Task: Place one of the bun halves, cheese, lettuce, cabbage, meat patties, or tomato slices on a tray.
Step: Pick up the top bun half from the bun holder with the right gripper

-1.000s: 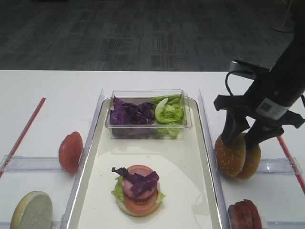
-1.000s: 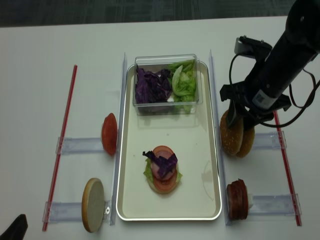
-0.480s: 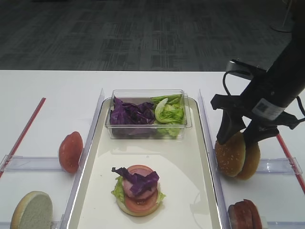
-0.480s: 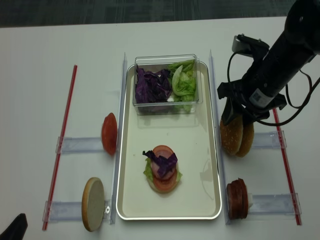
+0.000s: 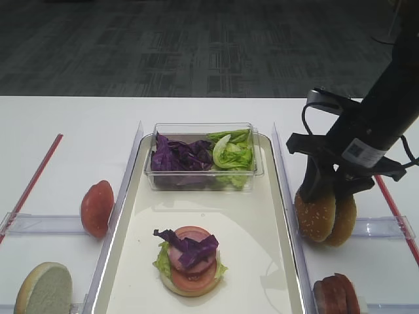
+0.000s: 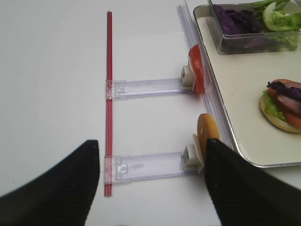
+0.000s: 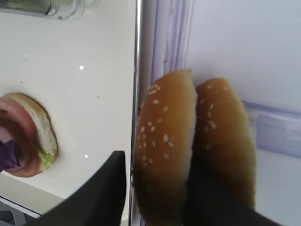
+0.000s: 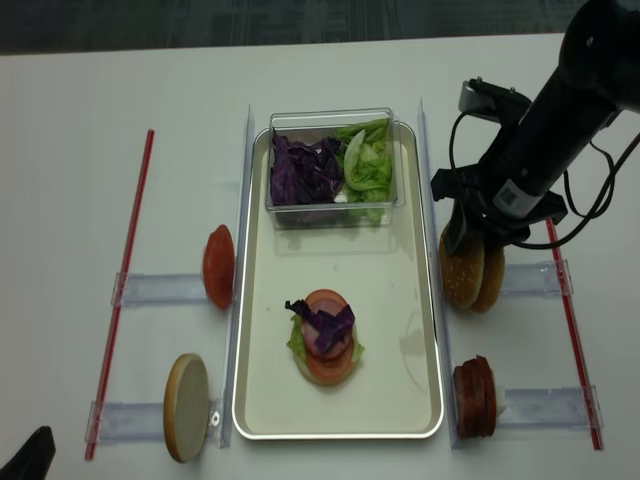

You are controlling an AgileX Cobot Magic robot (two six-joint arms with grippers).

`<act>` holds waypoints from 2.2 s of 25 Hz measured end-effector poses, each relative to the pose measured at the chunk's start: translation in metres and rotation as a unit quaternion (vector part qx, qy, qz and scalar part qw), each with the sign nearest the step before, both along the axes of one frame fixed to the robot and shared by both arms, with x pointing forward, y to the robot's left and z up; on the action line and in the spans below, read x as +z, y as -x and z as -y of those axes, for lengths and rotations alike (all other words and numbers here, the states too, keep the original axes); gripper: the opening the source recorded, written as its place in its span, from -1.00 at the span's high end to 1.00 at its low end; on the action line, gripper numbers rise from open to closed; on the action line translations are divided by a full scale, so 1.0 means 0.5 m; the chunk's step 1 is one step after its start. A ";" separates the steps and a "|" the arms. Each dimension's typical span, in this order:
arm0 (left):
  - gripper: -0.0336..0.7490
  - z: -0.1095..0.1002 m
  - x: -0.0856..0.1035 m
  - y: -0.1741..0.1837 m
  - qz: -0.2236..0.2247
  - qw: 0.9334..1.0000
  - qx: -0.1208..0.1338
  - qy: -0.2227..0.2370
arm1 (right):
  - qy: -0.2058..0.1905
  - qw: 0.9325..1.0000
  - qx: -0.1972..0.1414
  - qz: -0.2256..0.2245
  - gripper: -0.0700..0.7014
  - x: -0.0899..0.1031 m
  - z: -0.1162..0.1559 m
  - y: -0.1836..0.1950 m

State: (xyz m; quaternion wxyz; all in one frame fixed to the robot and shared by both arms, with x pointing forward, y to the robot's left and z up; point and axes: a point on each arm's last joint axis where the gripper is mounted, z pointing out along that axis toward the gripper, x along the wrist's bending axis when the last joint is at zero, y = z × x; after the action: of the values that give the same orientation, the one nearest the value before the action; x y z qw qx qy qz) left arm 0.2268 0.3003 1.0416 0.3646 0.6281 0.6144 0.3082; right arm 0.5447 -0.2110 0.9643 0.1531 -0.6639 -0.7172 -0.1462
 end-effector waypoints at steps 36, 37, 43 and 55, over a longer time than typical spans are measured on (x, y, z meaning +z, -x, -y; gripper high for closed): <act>-0.24 0.000 0.000 0.000 0.000 1.000 0.000 0.000 | 0.001 1.000 -0.009 -0.005 0.26 -0.002 0.000 0.000; -0.24 0.000 0.000 0.000 0.000 1.000 0.000 0.000 | 0.002 1.000 -0.009 -0.005 0.26 -0.002 0.000 0.000; -0.23 0.000 0.000 0.000 0.000 1.000 0.000 0.000 | 0.002 1.000 -0.009 -0.005 0.36 -0.002 0.000 0.000; -0.23 0.000 0.000 0.000 0.000 1.000 0.000 0.000 | 0.002 1.000 -0.009 -0.005 0.37 -0.002 0.000 0.000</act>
State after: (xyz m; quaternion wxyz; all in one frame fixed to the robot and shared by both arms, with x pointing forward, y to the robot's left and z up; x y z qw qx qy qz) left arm 0.2268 0.3003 1.0416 0.3646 0.6281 0.6144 0.3082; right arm 0.5448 -0.2112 0.9634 0.1543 -0.6714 -0.7107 -0.1427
